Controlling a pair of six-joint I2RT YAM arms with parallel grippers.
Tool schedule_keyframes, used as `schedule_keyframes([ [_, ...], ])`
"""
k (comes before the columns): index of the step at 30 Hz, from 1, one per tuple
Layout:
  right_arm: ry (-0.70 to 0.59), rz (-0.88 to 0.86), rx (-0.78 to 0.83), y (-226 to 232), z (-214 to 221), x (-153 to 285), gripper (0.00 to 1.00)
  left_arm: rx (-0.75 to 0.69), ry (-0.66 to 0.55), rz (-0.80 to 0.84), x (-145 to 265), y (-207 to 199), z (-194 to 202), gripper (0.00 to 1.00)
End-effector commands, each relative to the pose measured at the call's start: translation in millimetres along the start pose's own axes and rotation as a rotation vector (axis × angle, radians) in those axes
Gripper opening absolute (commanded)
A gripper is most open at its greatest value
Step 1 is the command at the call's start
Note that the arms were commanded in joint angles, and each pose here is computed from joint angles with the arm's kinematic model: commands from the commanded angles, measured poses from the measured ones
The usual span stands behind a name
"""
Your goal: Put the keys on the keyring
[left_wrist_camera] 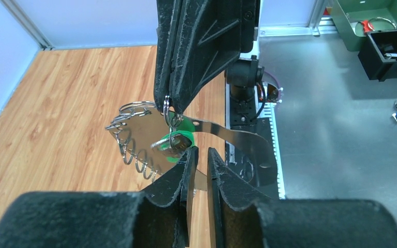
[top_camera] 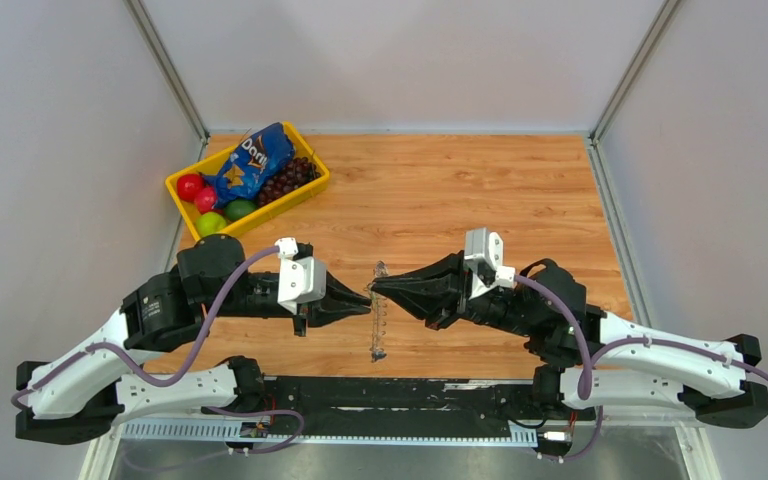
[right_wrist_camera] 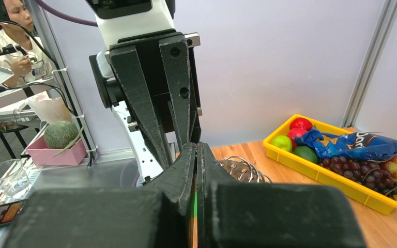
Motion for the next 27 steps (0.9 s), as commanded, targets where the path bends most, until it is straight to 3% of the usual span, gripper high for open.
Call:
schedule_keyframes([
  [1,-0.095,-0.028,-0.013,6.6,-21.2,-5.2,0.00,-0.007,-0.040,0.000,0.5,0.2,-9.2,0.23],
  [4,-0.094,-0.033,-0.014,7.6,-21.3,-4.6,0.00,-0.006,-0.039,-0.011,2.3,1.2,-9.1,0.24],
  [11,-0.123,-0.040,-0.021,9.7,-27.7,3.0,0.00,-0.004,-0.049,-0.059,13.7,4.8,-12.8,0.38],
  [17,-0.164,-0.076,-0.037,15.0,-29.2,5.6,0.00,-0.016,-0.137,-0.116,29.0,8.4,-29.6,0.47],
  [21,-0.197,-0.099,-0.044,18.5,-31.2,7.3,0.00,-0.029,-0.243,-0.137,34.2,9.3,-45.6,0.50],
  [27,-0.274,-0.131,-0.033,23.6,-43.1,10.1,0.00,-0.029,-0.309,-0.146,31.5,11.3,-54.4,0.52],
])
Point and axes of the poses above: each gripper's point midway between its finger pads, its own x axis back along the fingers, its own y axis along the line the jaws close on, z = x × y, the point moved 2 cm from there along x, back along the fingers, and after that the axes turned 6 degrees about -x, right-handed, at the moved point
